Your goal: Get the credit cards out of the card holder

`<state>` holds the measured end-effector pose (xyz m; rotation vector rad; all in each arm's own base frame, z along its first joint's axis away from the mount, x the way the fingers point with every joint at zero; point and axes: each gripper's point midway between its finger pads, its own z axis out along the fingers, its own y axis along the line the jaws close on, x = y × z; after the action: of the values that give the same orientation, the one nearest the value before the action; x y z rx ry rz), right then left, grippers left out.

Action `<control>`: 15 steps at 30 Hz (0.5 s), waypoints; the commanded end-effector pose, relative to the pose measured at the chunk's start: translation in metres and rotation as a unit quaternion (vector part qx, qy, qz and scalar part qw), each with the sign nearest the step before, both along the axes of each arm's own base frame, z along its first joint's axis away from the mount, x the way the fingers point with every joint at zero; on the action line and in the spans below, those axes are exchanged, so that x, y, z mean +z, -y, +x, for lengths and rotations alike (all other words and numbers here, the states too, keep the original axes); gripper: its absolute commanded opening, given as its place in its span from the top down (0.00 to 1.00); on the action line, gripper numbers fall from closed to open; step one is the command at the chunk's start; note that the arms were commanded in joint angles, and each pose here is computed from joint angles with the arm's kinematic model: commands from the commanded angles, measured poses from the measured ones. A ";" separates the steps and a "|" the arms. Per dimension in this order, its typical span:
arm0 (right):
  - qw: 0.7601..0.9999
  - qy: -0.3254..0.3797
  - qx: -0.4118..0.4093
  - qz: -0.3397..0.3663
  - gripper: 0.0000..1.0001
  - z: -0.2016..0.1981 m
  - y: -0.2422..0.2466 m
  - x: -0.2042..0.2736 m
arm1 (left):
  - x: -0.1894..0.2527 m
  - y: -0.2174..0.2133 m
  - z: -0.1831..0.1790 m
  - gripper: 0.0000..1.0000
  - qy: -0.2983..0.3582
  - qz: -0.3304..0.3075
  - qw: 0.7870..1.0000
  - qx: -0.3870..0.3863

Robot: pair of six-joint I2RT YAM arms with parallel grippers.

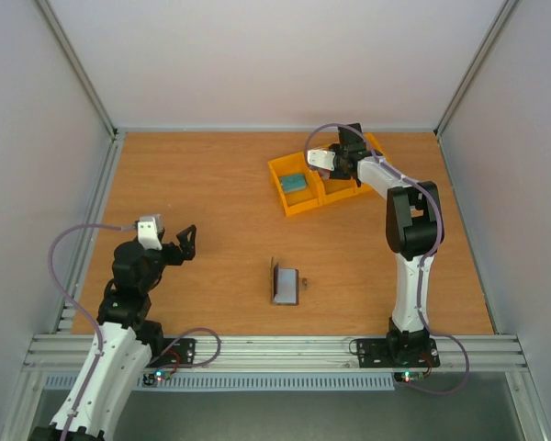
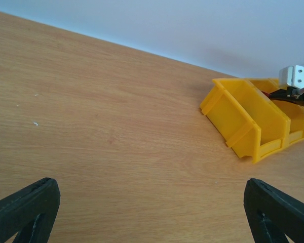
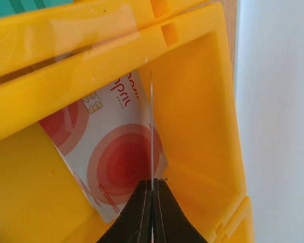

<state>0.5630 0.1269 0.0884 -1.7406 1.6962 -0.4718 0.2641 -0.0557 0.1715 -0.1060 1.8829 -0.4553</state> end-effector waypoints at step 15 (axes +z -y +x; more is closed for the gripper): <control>0.999 0.018 0.015 -0.021 0.59 0.007 0.000 -0.006 | 0.013 0.001 0.003 0.01 0.030 -0.011 0.999 -0.003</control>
<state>0.5692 0.1278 0.0832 -1.7650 1.6528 -0.5036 0.2644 -0.0572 0.1711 -0.1047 1.8853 -0.4661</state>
